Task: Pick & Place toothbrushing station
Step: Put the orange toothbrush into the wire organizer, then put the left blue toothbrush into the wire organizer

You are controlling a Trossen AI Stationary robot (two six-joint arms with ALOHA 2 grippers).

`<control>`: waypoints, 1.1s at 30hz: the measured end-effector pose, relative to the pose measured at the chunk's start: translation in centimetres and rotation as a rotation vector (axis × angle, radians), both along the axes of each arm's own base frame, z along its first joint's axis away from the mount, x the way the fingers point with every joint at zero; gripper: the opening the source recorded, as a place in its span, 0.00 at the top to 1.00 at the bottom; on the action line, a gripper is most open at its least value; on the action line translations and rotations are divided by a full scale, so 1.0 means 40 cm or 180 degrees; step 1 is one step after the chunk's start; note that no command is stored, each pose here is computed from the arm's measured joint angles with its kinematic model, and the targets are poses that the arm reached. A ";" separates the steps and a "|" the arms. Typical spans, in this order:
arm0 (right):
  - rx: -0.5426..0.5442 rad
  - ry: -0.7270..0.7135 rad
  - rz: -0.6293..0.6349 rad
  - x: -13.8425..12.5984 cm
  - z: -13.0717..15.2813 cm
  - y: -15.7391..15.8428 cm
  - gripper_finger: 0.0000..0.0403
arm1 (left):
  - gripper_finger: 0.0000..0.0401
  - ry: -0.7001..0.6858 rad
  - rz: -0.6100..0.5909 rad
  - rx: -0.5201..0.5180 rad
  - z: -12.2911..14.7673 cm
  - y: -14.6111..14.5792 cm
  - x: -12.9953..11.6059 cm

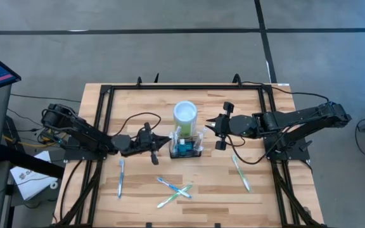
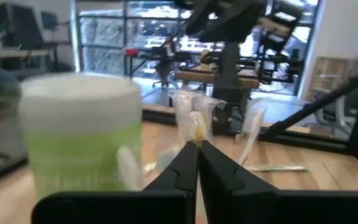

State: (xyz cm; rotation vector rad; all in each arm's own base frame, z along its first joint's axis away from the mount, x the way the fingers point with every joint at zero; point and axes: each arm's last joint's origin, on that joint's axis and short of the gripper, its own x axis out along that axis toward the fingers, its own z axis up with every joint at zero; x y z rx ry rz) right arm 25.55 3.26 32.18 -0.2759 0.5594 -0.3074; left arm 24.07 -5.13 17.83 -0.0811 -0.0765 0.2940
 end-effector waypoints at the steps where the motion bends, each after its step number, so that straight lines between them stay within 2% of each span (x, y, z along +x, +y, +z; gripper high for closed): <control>1: 0.0000 -0.0001 0.0000 0.000 0.000 0.000 0.80 | 1.00 0.0018 0.0022 -0.0044 -0.008 -0.001 0.000; 6: -0.0020 0.0008 0.0011 0.000 0.000 0.000 0.80 | 1.00 0.0083 0.0053 -0.0094 -0.039 -0.007 0.002; 20: -0.0026 0.0013 0.0014 0.000 0.000 0.000 0.80 | 0.98 0.0118 0.0033 -0.0094 -0.043 -0.008 0.003; 25: -0.0024 0.0012 0.0013 0.000 0.000 0.000 0.80 | 0.91 0.0220 -0.0097 -0.0187 -0.055 -0.010 0.003; 33: -0.0023 0.0012 0.0012 0.000 0.000 0.000 0.80 | 0.74 0.0173 -0.0188 -0.0244 -0.050 -0.012 0.003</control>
